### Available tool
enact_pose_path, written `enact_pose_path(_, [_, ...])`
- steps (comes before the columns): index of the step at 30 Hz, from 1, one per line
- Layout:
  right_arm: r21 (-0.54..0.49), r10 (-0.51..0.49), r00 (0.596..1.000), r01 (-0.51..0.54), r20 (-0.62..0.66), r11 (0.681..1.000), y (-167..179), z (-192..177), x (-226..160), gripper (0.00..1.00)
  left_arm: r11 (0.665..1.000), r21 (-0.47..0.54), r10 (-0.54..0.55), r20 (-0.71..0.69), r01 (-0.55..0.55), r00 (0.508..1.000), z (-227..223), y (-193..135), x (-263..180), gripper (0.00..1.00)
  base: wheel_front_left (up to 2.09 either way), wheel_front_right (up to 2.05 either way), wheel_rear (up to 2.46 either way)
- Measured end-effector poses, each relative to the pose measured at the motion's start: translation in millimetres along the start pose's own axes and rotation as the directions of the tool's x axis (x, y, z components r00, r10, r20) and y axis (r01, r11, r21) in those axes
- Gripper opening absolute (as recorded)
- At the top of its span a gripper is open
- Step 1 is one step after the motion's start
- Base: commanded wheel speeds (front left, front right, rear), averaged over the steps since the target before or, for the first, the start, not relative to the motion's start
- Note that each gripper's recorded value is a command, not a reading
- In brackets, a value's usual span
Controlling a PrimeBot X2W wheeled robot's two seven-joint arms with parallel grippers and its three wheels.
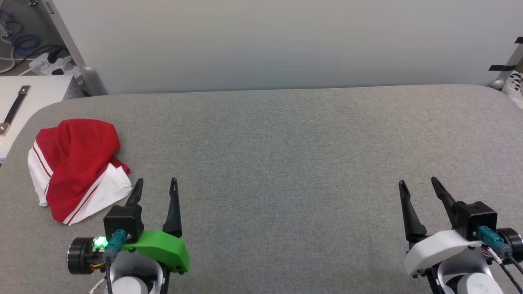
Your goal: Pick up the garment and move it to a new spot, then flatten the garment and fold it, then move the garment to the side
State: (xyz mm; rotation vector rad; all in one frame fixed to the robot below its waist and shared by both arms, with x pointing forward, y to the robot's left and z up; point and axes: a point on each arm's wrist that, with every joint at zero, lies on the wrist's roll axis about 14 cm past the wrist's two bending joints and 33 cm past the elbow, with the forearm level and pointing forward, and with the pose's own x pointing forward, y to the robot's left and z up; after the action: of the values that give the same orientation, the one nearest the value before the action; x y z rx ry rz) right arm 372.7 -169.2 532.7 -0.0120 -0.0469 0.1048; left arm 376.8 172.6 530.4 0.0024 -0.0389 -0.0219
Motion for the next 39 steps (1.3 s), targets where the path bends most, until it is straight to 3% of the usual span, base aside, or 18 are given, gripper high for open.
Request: enact_pose_path(39, [0.036, 0.025, 0.993, -0.029, 0.112, 0.999, 9, 21, 4, 1.00, 0.999, -0.047, -0.014, 0.090, 0.019, 0.996, 14, -5, 0, 1.00, 0.00, 0.00, 0.00])
